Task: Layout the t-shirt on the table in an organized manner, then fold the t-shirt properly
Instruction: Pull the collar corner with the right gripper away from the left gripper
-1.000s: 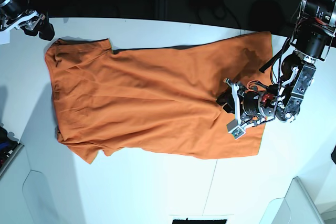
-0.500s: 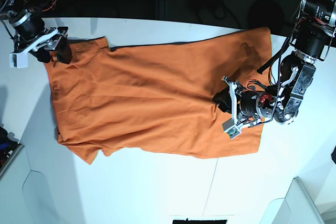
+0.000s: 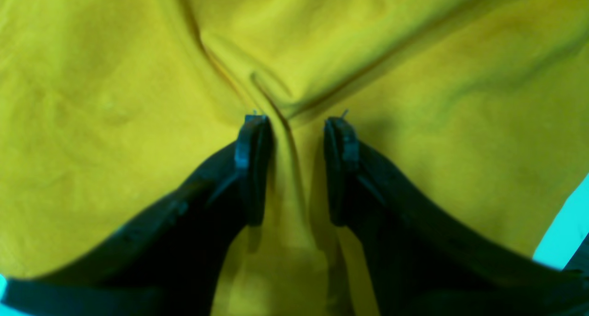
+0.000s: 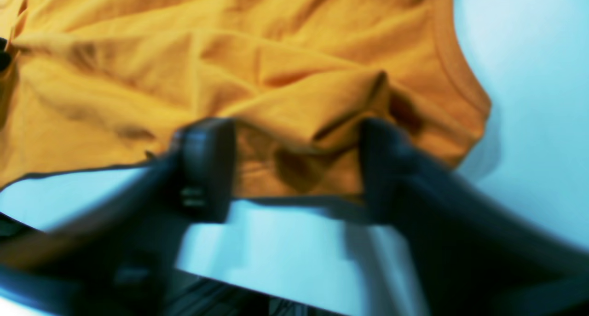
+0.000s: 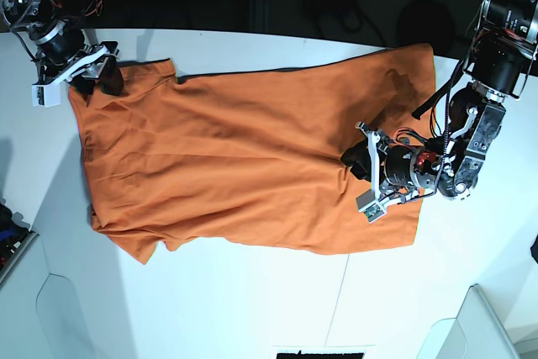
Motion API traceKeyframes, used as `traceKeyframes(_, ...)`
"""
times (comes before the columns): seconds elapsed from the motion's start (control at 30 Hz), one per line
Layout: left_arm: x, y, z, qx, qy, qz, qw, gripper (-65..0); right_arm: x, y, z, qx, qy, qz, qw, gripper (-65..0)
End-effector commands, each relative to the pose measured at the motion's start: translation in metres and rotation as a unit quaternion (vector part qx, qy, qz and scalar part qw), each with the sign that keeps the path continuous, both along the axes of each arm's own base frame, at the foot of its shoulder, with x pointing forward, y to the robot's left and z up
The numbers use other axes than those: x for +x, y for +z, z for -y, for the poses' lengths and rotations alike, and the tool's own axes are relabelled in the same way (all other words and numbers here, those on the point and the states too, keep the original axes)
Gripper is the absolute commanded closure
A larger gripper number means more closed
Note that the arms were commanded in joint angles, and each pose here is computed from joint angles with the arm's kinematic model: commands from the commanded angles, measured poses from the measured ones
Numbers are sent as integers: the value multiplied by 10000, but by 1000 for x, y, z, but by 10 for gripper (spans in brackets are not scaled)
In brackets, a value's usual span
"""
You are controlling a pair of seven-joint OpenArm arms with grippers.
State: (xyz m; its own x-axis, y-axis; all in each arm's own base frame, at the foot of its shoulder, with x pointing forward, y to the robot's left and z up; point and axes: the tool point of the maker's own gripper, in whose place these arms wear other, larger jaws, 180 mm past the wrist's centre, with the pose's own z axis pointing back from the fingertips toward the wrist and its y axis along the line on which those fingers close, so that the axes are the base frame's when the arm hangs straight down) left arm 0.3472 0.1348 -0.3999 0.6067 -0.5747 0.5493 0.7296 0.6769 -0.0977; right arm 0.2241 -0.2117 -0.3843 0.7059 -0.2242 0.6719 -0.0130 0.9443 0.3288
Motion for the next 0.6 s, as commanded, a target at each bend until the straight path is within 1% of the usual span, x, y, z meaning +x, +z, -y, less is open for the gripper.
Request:
traceKeyframes(0.0,12,15,-2,-70,-6,209,9998,-228,6,9,4,-37,-27,193,9998,-193)
traceKeyframes(0.03,12,15,-2,-70,-6,209,9998,-228,5,8,5,-55,-28,172,9998,-114)
traceKeyframes(0.07,12,15,-2,-68,-6,209,9998,-228,5,7,5,-59,-27,166,9998,-55)
traceKeyframes(0.1,12,15,-2,-68,-6,209,9998,-228,5,8,5,-64,-25,164,9998,-15)
traceKeyframes(0.13,12,15,-2,-68,-6,209,9998,-228,5,8,5,-66,-22,165,9998,0)
traceKeyframes(0.23,12,15,-2,-69,-6,214,9997,-228,1,7,6,-46,69,36,10000,0)
traceKeyframes(0.33,12,15,-2,-60,-5,212,9998,-228,-12,6,2,158,224,-214,9994,0)
traceKeyframes(0.4,12,15,-3,-48,-8,209,9998,-228,-24,6,1,271,299,-267,9988,0)
traceKeyframes(0.47,12,14,-4,-16,-12,216,9998,-228,-39,5,2,390,242,-335,9984,0)
traceKeyframes(0.57,12,15,-3,-31,-12,223,9997,-228,-61,-1,3,431,213,-543,9974,0)
